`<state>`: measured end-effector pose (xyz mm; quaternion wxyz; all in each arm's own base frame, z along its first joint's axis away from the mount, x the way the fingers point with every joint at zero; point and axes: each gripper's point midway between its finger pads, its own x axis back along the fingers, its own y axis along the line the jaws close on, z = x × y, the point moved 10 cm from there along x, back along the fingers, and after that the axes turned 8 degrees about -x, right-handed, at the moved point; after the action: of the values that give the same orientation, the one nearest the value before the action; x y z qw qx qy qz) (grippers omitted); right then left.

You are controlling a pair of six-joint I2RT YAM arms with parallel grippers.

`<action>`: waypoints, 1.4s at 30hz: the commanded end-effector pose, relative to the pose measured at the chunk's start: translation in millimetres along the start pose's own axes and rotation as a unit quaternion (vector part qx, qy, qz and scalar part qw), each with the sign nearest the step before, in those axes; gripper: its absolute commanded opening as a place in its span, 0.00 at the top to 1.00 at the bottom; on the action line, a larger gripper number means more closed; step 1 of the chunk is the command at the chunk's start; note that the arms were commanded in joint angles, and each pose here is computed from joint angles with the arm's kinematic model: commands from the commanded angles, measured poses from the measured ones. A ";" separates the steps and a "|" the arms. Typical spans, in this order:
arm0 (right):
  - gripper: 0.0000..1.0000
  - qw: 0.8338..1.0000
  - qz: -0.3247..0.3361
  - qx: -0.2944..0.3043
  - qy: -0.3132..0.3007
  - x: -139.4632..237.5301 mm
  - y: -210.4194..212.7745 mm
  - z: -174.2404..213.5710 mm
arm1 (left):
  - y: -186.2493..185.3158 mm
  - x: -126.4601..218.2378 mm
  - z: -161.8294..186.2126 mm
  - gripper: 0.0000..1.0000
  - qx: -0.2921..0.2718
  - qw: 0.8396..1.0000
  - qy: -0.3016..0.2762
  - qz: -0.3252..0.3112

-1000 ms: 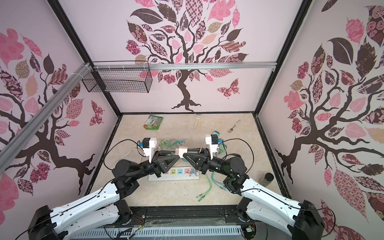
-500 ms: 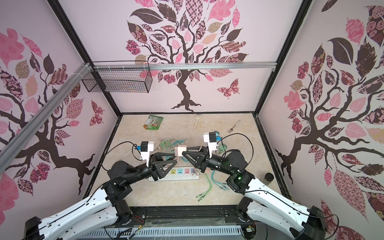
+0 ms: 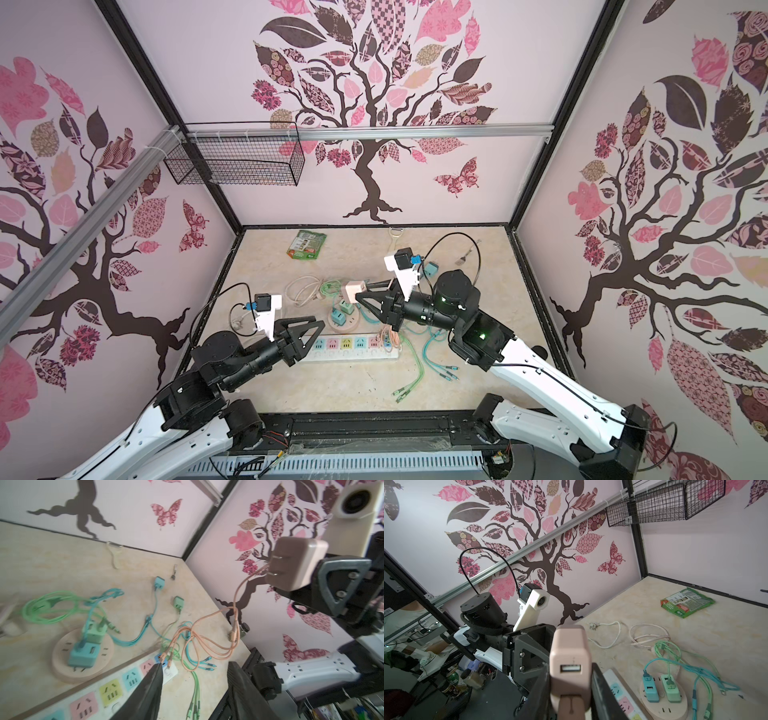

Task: Insert the plug
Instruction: 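Open and withdraw the left gripper while the right gripper keeps the pink charger, then swing the pink charger with the right gripper around toward the white power strip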

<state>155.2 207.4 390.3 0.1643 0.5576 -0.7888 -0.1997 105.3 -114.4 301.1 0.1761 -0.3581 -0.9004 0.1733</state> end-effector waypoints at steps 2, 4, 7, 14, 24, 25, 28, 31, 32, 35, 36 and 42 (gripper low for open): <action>0.80 0.997 0.040 0.039 0.057 -7.1 -3.1 -3.0 | 26.6 14.3 14.5 0.46 0.028 0.991 0.046 -0.126; 0.79 0.995 0.054 0.053 0.070 -11.8 -4.0 -8.6 | 34.6 14.1 21.4 0.46 0.039 0.987 0.053 -0.144; 0.79 0.992 0.059 0.071 0.083 -20.8 -3.0 -19.3 | 47.6 11.5 34.8 0.46 0.057 0.981 0.064 -0.174; 0.78 0.988 0.065 0.109 0.084 -41.4 -2.6 -42.4 | 64.5 9.6 57.0 0.46 0.075 0.966 0.091 -0.231; 0.77 0.984 0.086 0.130 0.087 -65.4 -20.7 -64.5 | 73.5 16.0 66.1 0.43 0.096 0.955 0.079 -0.270; 0.77 0.984 0.088 0.129 0.090 -67.6 -24.0 -63.5 | 74.7 16.1 67.8 0.43 0.098 0.954 0.079 -0.273; 0.77 0.983 0.093 0.126 0.100 -72.5 -31.2 -60.9 | 77.2 15.6 71.0 0.42 0.101 0.952 0.077 -0.280; 0.77 0.982 0.094 0.125 0.108 -75.5 -36.0 -59.2 | 79.4 14.0 74.7 0.41 0.103 0.950 0.079 -0.285; 0.77 0.982 0.094 0.125 0.108 -75.6 -36.7 -59.1 | 80.2 13.9 75.7 0.41 0.105 0.949 0.079 -0.287; 0.77 0.982 0.091 0.128 0.103 -75.7 -34.9 -63.7 | 82.1 14.3 78.5 0.41 0.108 0.947 0.079 -0.293; 0.77 0.982 0.090 0.131 0.102 -75.9 -33.5 -66.7 | 82.6 14.6 78.9 0.40 0.109 0.946 0.078 -0.295; 0.77 0.981 0.083 0.148 0.091 -81.0 -23.8 -89.3 | 84.7 16.5 81.2 0.39 0.112 0.944 0.072 -0.301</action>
<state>241.3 263.1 432.1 0.1975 0.5129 -0.8352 -0.0182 108.1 -63.1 203.2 0.3222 -0.0754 -0.9250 0.1870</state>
